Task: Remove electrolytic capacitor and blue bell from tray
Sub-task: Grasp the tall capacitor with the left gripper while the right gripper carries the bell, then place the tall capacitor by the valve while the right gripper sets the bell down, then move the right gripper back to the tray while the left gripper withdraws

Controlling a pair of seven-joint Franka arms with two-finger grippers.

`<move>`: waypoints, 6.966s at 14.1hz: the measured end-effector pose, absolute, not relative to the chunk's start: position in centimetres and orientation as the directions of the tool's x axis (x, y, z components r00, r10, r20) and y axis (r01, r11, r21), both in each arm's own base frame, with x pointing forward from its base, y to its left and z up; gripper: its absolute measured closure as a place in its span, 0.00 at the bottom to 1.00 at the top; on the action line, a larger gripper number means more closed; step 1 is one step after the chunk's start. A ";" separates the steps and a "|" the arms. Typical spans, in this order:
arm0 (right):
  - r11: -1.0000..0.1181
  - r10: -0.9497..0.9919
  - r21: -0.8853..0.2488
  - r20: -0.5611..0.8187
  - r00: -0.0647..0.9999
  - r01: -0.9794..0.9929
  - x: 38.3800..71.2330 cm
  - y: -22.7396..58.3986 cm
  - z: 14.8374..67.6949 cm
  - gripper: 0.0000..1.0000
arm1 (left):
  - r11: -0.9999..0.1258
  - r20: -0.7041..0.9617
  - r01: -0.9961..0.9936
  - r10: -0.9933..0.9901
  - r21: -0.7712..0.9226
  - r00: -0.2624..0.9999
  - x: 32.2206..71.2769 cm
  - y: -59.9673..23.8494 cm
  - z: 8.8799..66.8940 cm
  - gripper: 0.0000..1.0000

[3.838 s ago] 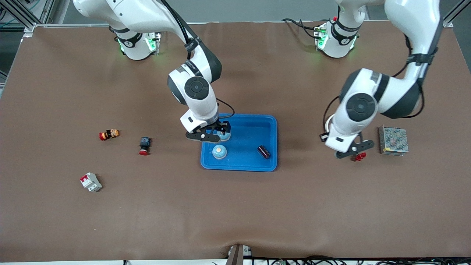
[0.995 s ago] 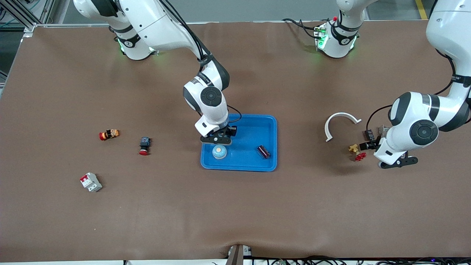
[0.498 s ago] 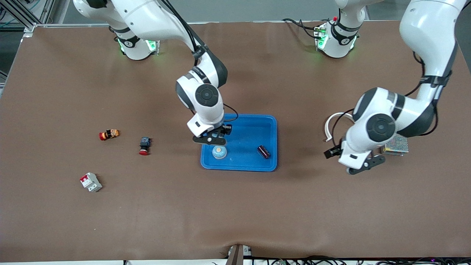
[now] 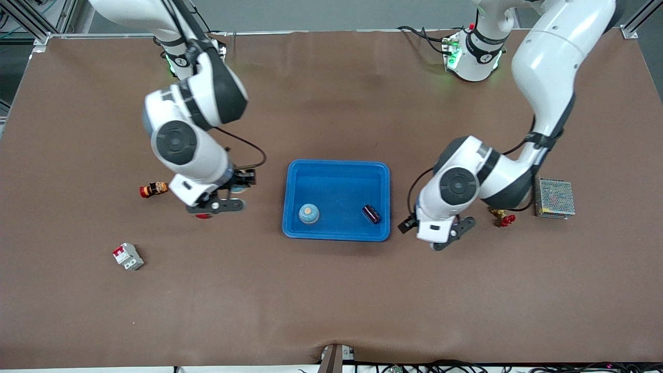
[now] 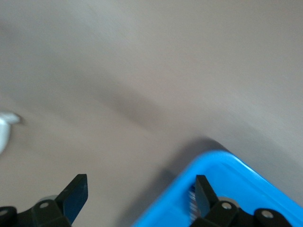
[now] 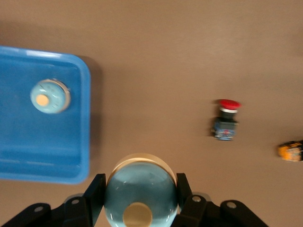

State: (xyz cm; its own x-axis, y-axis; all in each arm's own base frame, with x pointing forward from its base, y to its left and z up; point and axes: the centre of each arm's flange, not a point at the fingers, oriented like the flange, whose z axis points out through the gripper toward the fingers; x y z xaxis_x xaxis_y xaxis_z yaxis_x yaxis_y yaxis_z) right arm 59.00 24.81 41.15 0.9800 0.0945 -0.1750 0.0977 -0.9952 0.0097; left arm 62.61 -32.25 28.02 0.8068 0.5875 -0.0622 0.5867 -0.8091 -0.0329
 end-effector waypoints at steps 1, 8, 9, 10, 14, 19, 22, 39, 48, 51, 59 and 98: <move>-0.992 0.121 0.002 -0.181 0.976 0.123 59.1 23.1 41.7 0.35 | -0.799 -0.065 0.600 0.600 -0.019 0.797 62.1 -34.1 27.6 0.00; -0.959 0.282 -0.020 -0.192 0.940 0.284 57.6 12.2 41.8 0.35 | -0.762 -0.072 0.647 0.644 0.024 0.762 59.9 -39.7 23.4 0.17; -0.952 0.304 -0.030 -0.182 0.935 0.304 57.3 9.9 41.5 0.35 | -0.761 -0.058 0.648 0.646 0.017 0.761 59.7 -40.0 22.6 0.21; -0.947 0.321 -0.039 -0.171 0.931 0.319 57.0 7.8 41.0 0.35 | -0.765 -0.047 0.644 0.643 0.011 0.764 59.5 -40.3 21.9 0.25; -0.924 0.382 -0.051 -0.117 0.917 0.379 55.4 1.5 36.8 0.35 | -0.756 -0.040 0.655 0.654 0.019 0.756 59.0 -41.3 20.9 0.31; -0.915 0.404 -0.041 -0.079 0.912 0.401 52.9 -0.9 31.6 0.35 | -0.755 -0.049 0.655 0.654 0.013 0.755 58.8 -41.5 19.9 0.37; -0.914 0.406 -0.032 -0.059 0.912 0.405 52.4 -0.7 30.6 0.35 | -0.756 -0.051 0.655 0.654 0.010 0.755 58.7 -41.5 19.6 0.43; -0.899 0.437 -0.010 -0.015 0.899 0.437 50.1 1.1 23.4 0.35 | -0.767 -0.040 0.641 0.640 0.025 0.767 58.5 -42.9 21.8 0.67; -0.892 0.452 -0.001 -0.004 0.892 0.452 50.1 1.9 19.6 0.35 | -0.863 0.047 0.498 0.495 -0.085 0.867 62.5 -33.9 33.6 0.67; -0.891 0.454 0.000 -0.003 0.891 0.454 50.0 2.0 19.0 0.35 | -0.897 0.010 0.418 0.421 -0.146 0.907 64.3 -27.3 33.5 0.67; -0.891 0.454 0.001 -0.002 0.891 0.454 49.9 2.1 18.1 0.31 | -0.931 -0.125 0.301 0.330 -0.207 0.936 65.0 -12.8 28.1 0.67; -0.947 -0.307 -0.095 0.002 0.952 -0.306 57.3 40.4 35.7 0.00 | -0.963 0.053 0.231 0.225 -0.139 0.973 66.5 -9.2 43.3 0.00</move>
